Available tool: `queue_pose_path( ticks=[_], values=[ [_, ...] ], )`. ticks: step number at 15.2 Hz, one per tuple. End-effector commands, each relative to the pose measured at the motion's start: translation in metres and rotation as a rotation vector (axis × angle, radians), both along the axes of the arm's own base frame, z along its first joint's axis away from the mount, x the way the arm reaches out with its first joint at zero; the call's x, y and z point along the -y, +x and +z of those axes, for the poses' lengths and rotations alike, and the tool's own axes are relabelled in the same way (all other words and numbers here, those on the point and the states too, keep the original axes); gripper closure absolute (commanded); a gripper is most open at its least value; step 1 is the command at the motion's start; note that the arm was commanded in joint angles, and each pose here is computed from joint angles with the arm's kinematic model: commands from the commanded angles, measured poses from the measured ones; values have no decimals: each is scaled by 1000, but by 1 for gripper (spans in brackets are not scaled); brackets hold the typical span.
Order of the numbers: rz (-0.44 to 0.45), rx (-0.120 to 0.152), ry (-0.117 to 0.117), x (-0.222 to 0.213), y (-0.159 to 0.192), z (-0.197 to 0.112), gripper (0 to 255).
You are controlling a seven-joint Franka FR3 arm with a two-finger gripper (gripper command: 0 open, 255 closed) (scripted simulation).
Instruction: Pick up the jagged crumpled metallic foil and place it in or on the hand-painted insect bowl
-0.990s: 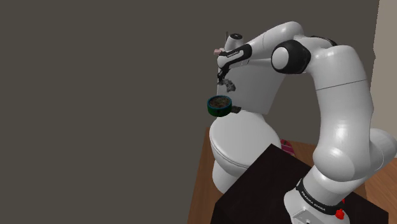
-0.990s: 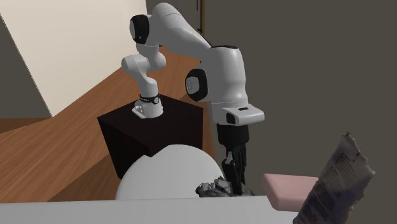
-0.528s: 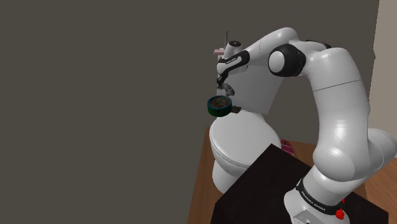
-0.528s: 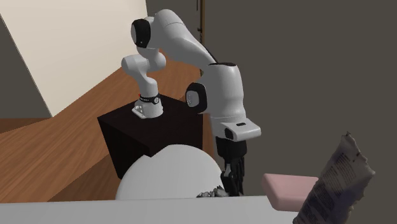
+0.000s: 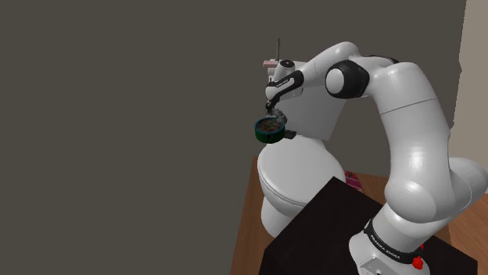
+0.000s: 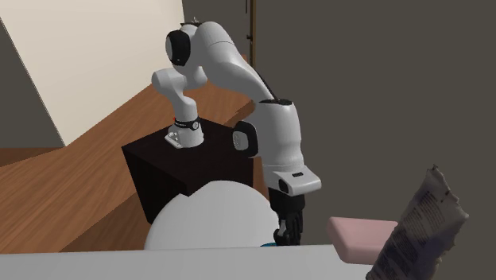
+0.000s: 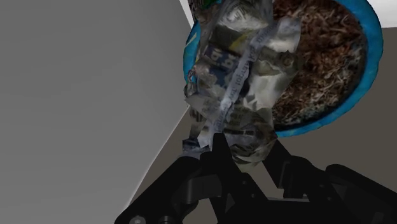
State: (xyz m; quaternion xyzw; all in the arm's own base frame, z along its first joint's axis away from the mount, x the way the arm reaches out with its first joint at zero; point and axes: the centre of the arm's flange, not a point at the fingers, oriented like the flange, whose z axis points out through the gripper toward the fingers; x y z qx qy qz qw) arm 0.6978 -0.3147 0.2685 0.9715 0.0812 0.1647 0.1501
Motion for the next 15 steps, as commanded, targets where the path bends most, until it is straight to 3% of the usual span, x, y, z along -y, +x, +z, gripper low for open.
queue_pose_path(
  ticks=[1,8,9,14,15],
  values=[
    [0,1,0,-1,0,-7,255],
    [0,1,0,-1,0,-7,255],
    [0,1,0,-1,0,-7,0],
    [0,1,0,-1,0,-7,0],
    [0,1,0,-4,-4,5,0]
  ],
)
